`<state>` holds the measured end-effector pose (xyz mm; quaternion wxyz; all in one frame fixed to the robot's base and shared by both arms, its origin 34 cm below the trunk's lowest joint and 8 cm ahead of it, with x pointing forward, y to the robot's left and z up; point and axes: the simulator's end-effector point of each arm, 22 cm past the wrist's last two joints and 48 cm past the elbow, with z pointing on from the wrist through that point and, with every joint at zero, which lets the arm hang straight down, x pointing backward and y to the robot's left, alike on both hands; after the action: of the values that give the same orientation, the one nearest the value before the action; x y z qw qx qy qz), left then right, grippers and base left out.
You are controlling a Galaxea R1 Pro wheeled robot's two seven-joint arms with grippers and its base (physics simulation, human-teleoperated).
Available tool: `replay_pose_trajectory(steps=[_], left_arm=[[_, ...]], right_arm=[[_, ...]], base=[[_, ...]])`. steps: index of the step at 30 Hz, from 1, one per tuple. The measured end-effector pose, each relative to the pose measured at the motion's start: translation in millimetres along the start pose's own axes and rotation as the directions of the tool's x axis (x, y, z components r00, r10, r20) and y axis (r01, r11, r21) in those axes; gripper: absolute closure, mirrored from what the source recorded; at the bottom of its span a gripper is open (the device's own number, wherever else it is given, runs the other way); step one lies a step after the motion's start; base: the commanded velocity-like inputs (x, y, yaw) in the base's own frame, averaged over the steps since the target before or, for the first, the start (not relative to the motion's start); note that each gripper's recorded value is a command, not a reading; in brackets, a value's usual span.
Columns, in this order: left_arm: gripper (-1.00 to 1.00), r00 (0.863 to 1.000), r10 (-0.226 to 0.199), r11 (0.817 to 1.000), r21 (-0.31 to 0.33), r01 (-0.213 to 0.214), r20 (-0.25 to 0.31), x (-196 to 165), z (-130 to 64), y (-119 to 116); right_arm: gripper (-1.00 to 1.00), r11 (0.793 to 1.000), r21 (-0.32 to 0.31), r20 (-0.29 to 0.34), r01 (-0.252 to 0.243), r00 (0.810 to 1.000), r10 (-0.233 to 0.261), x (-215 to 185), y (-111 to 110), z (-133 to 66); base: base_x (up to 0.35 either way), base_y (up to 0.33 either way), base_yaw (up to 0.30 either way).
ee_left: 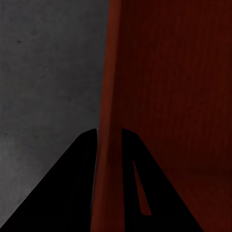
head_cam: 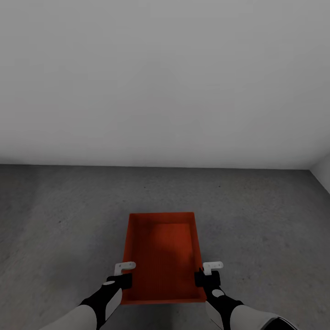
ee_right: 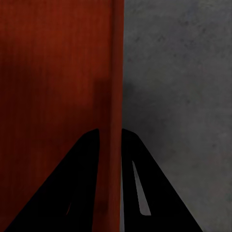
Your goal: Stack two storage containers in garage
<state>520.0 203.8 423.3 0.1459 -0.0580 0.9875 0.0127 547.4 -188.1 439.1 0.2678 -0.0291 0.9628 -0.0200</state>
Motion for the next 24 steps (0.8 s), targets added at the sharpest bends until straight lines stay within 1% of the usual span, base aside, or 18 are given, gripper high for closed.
replay_pose_trajectory(steps=[2,8,14,24], left_arm=[[1.00,1.000,0.000,1.000,0.000,0.000,0.000,0.0,0.0,0.0],[1.00,1.000,0.000,1.000,-0.002,0.000,0.001,1.3,8.9,-0.4],[1.00,1.000,-0.001,1.000,0.001,0.001,0.019,4.7,6.0,0.0],[1.00,1.000,-0.001,1.000,0.000,0.001,0.019,4.3,6.3,0.1]], right_arm=[[1.00,1.000,0.000,0.000,0.000,1.000,0.000,0.1,0.0,0.0],[1.00,1.000,0.001,0.002,-0.002,1.000,0.002,4.4,0.3,8.1],[1.00,1.000,0.002,0.019,0.000,1.000,0.000,6.8,0.3,3.9],[1.00,1.000,0.002,0.018,-0.001,1.000,0.001,6.7,0.4,4.3]], base=[[0.000,0.000,0.000],[0.000,0.000,0.000],[0.000,0.000,0.000],[0.000,0.000,0.000]])
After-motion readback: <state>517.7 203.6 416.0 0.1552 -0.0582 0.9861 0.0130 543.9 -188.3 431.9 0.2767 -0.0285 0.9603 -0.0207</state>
